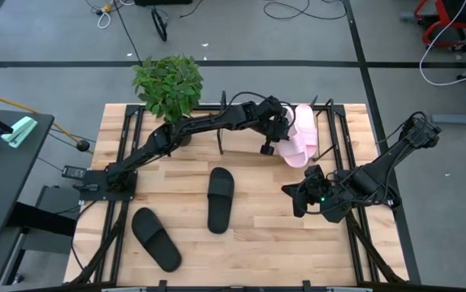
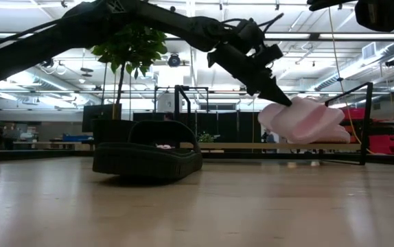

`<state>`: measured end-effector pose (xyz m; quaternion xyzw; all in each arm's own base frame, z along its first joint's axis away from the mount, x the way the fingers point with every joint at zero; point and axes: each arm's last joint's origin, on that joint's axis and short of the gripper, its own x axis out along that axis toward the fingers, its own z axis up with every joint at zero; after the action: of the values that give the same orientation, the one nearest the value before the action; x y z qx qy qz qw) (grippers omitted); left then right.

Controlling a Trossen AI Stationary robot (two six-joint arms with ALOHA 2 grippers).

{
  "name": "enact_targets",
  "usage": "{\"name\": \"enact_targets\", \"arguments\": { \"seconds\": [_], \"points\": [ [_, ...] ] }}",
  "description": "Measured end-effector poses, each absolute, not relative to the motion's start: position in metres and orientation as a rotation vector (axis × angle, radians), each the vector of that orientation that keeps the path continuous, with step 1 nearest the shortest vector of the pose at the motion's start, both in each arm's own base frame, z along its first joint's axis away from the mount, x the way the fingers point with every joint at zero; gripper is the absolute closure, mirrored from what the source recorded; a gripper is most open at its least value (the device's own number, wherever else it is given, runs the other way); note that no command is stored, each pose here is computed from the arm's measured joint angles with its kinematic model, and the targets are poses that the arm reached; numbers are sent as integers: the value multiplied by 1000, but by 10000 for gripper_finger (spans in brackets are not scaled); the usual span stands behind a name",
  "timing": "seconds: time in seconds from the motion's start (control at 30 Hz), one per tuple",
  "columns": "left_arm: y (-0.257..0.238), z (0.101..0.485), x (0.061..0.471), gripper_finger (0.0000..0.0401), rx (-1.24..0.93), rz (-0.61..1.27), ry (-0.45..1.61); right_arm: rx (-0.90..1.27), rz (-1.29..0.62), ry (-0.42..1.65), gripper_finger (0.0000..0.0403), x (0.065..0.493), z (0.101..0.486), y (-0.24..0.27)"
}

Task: Pick and place slides into the shelf
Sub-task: Put the pink slide on the shelf

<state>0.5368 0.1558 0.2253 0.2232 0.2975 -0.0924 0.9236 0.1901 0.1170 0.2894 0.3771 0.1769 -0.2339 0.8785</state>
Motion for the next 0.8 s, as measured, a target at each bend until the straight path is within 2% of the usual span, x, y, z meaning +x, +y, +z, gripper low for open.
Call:
{"name": "enact_targets", "arguments": {
  "seconds": [0.3, 0.57, 0.8],
  "points": [
    [178, 222, 521, 397, 388, -210, 699, 791, -481, 378, 360, 190, 289, 117],
    [186, 244, 511, 396, 369, -245, 635, 785, -484, 382, 360, 190, 289, 117],
    [185, 243, 505, 395, 379, -309, 673, 782, -486, 385, 360, 190, 288, 117]
  ]
}}
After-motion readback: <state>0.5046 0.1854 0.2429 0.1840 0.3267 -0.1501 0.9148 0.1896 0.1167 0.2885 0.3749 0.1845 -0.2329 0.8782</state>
